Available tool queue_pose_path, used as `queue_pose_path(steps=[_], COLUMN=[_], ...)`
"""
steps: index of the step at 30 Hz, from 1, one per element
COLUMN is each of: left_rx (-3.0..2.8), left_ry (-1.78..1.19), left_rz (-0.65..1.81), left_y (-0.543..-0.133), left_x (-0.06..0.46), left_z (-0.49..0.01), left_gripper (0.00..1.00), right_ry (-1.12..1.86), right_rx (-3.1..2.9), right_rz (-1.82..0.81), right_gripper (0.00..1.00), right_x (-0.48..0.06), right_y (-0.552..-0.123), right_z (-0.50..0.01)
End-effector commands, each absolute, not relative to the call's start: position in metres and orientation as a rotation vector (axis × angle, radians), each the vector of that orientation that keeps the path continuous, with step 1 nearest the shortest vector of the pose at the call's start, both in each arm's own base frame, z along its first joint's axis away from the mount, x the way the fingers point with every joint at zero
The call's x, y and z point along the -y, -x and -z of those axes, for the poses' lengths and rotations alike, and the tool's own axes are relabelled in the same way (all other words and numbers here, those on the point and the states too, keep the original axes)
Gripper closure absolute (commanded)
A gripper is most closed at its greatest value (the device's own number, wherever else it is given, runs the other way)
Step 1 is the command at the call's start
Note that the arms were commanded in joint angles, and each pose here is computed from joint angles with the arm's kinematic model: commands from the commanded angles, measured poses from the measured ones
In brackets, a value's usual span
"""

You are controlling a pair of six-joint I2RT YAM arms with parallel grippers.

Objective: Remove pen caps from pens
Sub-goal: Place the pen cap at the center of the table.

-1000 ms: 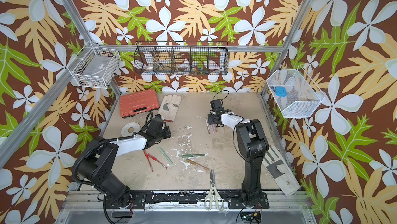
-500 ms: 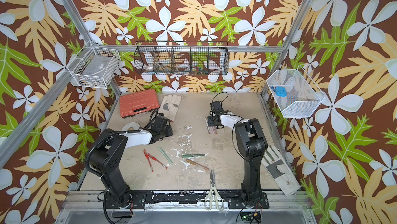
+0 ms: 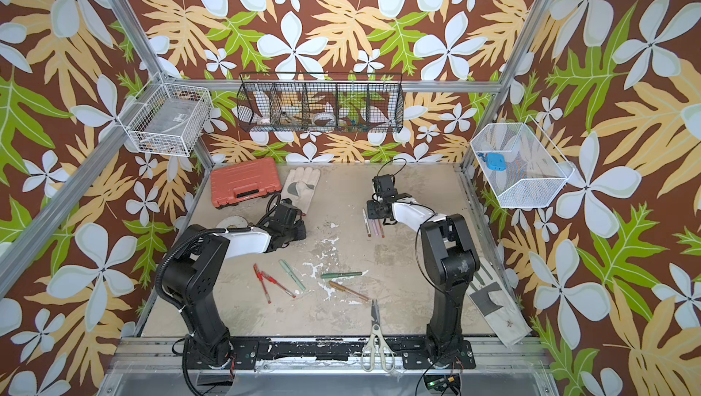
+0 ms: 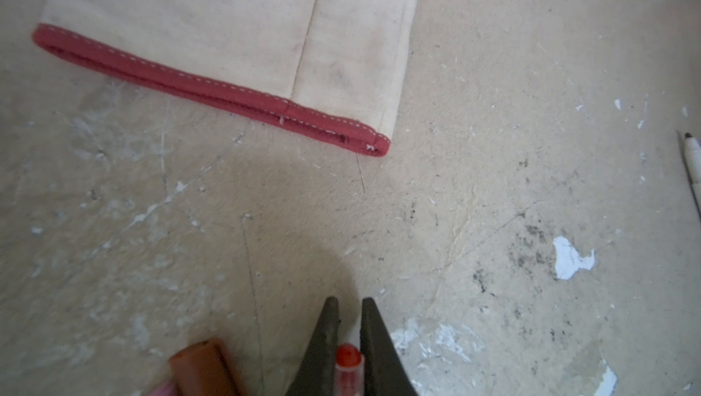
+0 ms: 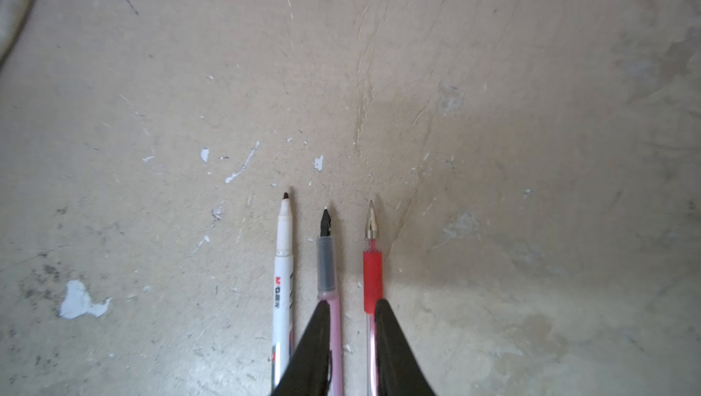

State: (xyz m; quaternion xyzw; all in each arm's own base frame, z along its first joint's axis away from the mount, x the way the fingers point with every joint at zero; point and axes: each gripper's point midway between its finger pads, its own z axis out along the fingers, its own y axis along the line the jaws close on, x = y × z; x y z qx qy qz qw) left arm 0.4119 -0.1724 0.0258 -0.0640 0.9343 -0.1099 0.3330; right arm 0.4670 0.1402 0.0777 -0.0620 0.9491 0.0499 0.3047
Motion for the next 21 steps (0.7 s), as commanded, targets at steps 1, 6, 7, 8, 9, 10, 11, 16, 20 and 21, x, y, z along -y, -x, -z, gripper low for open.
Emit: queue_pose_path(steps=[1,6,7,8,9,10,11,16,20,21], left_rx=[-2.485,-2.454,-2.441,-2.419,-2.385,-2.344,-2.302,-2.123,-2.097,-2.093], left_ry=[0.150,0.145,0.141,0.134,0.111,0.087,0.073,-0.004,0.061,0.078], left_rz=[0.238,0.263,0.278,0.305,0.361,0.425,0.466,0.628,0.732,0.755], left_y=[-0.405,-0.406,-0.406,-0.405,-0.403,-0.398,-0.395,-0.352,-0.320,-0.311], left_x=[0.166,0.168,0.169,0.171,0.177,0.184,0.188,0.203,0.192,0.188], left_z=[-0.018,-0.032,-0.038,-0.047,-0.059,-0.073,-0.087,-0.153,-0.171,-0.172], left_gripper=[0.80,0.71,0.68,0.66,0.63,0.61,0.59,0.53,0.52,0.52], right_ry=[0.139,0.133,0.142,0.157,0.181,0.214,0.243,0.438,0.522,0.537], right_rx=[-2.458,-2.371,-2.358,-2.346,-2.332,-2.320,-2.310,-2.242,-2.187,-2.178], right_rz=[-0.136,-0.165,-0.173,-0.179,-0.180,-0.180,-0.174,-0.200,-0.313,-0.339], right_gripper=[0.77,0.73,0.71,0.69,0.68,0.66,0.66,0.65,0.66,0.66], right_x=[-0.136,-0.132,-0.134,-0.137,-0.140,-0.146,-0.150,-0.178,-0.198,-0.204], right_y=[-0.462,-0.438,-0.431,-0.425,-0.418,-0.410,-0.403,-0.358,-0.326,-0.318], right_z=[-0.101,-0.139,-0.144,-0.148,-0.152,-0.156,-0.160,-0.175,-0.181,-0.179])
